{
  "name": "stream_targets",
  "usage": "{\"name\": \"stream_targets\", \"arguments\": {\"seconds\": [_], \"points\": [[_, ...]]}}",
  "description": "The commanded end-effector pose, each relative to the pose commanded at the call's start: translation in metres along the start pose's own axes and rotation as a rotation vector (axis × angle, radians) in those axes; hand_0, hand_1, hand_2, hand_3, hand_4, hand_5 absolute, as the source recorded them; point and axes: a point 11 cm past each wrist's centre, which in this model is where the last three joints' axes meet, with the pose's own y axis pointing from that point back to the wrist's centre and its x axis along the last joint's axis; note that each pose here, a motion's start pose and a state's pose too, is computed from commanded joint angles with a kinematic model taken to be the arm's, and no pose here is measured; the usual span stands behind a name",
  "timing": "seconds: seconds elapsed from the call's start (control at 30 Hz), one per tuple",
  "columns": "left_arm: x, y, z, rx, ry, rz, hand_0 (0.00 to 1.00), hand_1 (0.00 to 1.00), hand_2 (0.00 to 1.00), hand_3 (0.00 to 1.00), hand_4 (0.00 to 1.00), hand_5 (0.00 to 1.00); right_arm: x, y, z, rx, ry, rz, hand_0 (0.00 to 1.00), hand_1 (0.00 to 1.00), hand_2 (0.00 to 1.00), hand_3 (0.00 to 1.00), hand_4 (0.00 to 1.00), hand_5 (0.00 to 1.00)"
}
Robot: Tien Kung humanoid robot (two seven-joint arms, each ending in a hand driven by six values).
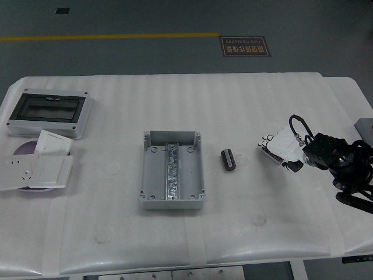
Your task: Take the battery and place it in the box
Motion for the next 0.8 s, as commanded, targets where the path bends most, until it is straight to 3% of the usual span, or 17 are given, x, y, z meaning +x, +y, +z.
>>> {"name": "stream_targets", "arguments": {"seconds": [0.37,0.4,0.57,0.6,0.77,0.8], "points": [[0.001,0.001,0.002,-0.003,0.004,0.001,0.647,0.667,0.634,0.648,0.689,0.146,-0.004,-0.003,0.002,-0.009,-0.016,0.011,0.515,0.656,0.958,0.978,0.584,0.018],[0.001,0.001,0.001,-0.002,0.004,0.001,0.647,0.667,0.632,0.648,0.684,0.137,-0.005,-0.003,0.002,-0.011,-0.019,0.009,0.481,0.638,0.853,0.918,0.552,0.004],[0.001,0.000,0.000,0.009,0.002,-0.004,0.647,0.667,0.632,0.648,0.684,0.137,-0.009,-0.004,0.001,-0.015,-0.036,-0.001,0.481,0.638,0.853,0.918,0.552,0.004],[0.000,0.000,-0.001,0.011,0.001,-0.005,0.647,0.668,0.631,0.646,0.681,0.129,-0.010,-0.004,0.000,-0.015,-0.038,-0.004,0.447,0.605,0.689,0.758,0.474,0.002],[0.001,0.000,-0.001,0.013,0.000,-0.005,0.647,0.668,0.631,0.646,0.681,0.129,-0.013,-0.005,-0.001,-0.018,-0.046,-0.011,0.447,0.605,0.689,0.758,0.474,0.002],[0.001,0.000,-0.001,0.013,0.000,-0.004,0.647,0.669,0.633,0.647,0.682,0.129,-0.014,-0.005,-0.001,-0.018,-0.048,-0.009,0.434,0.583,0.621,0.687,0.428,0.002]]}}
